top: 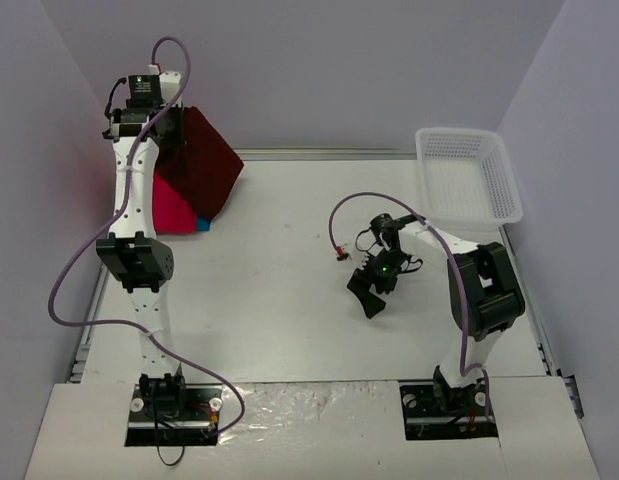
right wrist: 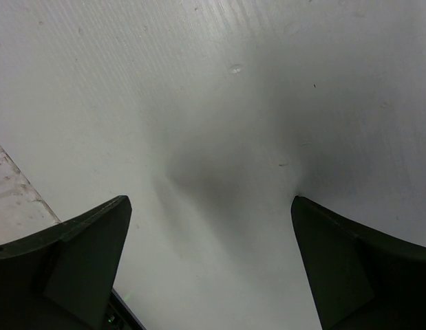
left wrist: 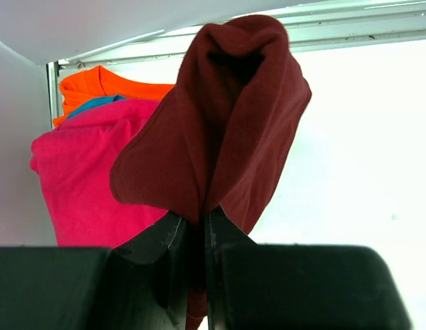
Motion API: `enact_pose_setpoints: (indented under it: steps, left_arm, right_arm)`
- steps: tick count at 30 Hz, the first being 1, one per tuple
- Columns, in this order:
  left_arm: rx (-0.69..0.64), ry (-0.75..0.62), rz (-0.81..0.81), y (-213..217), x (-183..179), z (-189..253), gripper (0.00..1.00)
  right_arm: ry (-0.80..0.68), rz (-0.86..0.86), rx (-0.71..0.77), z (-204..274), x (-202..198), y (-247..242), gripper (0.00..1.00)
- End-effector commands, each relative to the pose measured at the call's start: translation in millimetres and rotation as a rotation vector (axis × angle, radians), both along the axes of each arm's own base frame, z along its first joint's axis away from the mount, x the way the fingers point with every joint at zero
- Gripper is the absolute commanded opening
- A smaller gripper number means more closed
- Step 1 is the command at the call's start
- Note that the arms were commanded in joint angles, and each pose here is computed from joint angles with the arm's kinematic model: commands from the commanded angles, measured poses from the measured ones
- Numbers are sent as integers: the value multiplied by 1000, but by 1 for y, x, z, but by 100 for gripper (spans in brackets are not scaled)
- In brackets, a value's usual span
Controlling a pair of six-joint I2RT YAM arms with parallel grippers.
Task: Fold and stack the t-shirts
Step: Put the neatly folded tshirt into the corner of the board with the left arm
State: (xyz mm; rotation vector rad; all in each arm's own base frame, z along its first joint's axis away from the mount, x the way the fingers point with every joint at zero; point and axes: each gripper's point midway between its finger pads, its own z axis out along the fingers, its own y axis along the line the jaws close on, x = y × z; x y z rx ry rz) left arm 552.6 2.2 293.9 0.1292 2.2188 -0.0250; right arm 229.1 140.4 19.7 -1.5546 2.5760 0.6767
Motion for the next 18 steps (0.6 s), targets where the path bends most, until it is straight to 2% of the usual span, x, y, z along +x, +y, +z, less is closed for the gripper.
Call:
enact_pose_setpoints:
  steps: [1, 18]
  left_arm:
    - [-3, -176, 24, 4, -17, 76, 2]
    - [18, -173, 60, 15, -31, 85, 2]
  right_arm:
    - [104, 4, -96, -23, -23, -17, 100]
    - [117, 2, -137, -32, -25, -22, 100]
